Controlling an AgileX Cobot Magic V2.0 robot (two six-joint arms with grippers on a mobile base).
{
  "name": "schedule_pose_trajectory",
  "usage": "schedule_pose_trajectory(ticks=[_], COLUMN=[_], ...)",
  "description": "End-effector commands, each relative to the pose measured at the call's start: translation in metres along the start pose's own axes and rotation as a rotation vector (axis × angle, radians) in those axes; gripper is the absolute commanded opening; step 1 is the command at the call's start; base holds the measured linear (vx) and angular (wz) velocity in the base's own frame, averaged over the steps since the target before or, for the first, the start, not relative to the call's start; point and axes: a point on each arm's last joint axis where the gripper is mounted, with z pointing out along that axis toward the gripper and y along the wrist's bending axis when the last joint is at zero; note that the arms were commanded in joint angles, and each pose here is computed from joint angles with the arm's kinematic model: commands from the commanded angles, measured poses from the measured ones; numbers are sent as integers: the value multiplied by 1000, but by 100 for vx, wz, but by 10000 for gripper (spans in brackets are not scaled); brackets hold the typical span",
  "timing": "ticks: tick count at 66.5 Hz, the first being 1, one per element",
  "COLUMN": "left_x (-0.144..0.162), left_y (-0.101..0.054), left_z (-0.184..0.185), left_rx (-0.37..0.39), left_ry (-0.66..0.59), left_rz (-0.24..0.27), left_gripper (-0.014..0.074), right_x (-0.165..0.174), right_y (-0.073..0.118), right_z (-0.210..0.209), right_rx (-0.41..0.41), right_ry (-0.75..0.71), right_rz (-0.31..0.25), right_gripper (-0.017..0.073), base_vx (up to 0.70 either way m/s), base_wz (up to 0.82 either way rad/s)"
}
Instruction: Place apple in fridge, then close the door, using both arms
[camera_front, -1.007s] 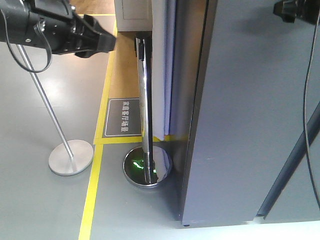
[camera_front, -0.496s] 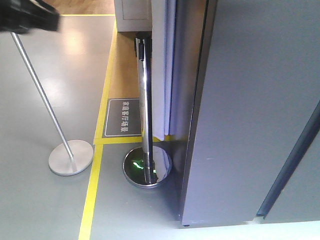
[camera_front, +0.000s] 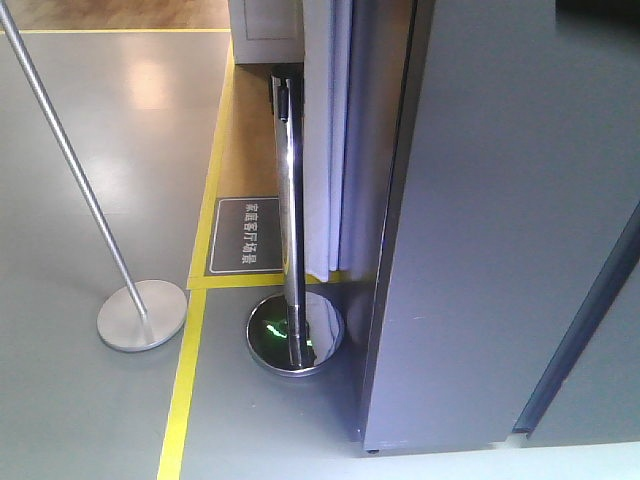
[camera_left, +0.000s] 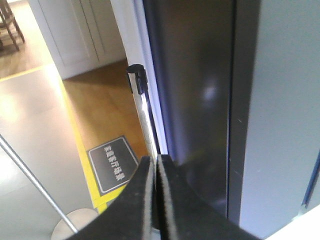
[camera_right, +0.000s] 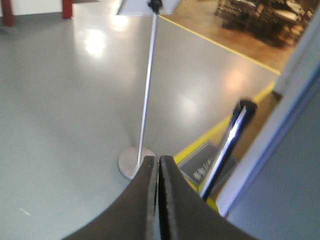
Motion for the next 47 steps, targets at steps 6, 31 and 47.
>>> schedule_pose_trajectory(ticks=[6,31,47], left_x=[50,143,135], left_y=[-2,-7,-7], left_z=[-12,0,0], left_rx=[3,16,29], left_ry=[-54,-10,-109], left_rz=[-17,-220,-218], left_gripper=[-8,-8,-8], right_x=[67,194,193], right_y=[23,76,84], right_z=[-12,-30,-37], right_rx=[149,265,246], right_ry=[-44,-30,-59], right_rz=[65,129,110], right_gripper=[-3,-3,-3], base_vx=[0,0,0], base_wz=[0,0,0])
